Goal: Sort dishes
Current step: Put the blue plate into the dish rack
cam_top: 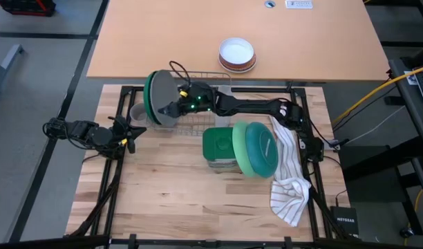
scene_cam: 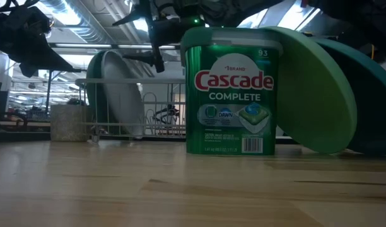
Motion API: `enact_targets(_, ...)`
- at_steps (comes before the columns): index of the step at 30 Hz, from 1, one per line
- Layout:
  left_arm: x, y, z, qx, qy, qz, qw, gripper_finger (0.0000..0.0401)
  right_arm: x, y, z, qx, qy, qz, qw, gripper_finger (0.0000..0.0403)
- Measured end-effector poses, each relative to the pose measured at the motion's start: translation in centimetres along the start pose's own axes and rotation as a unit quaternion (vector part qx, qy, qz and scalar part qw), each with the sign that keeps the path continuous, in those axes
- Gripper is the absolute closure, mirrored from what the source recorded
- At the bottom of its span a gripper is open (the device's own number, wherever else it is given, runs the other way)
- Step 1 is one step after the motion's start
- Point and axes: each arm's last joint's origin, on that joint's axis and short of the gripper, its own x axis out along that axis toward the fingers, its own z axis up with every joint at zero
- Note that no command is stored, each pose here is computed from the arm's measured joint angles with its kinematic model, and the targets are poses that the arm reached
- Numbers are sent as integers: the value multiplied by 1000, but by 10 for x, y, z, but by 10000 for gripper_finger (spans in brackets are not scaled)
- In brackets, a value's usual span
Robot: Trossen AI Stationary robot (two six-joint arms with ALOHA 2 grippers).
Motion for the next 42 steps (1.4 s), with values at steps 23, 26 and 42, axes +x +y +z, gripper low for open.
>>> enact_targets(23,0,0,0,0,0,0,1000,400,-147,154,-23,-180,60,-268,944,36)
enact_targets(26,0,0,0,0,0,0,1000,400,-172,183,-35,-193,76,-238,949,36)
enact_targets(42,0,0,0,-2,-2,-1,1000,400,-284,223,-124,-116,50,-435,891,36)
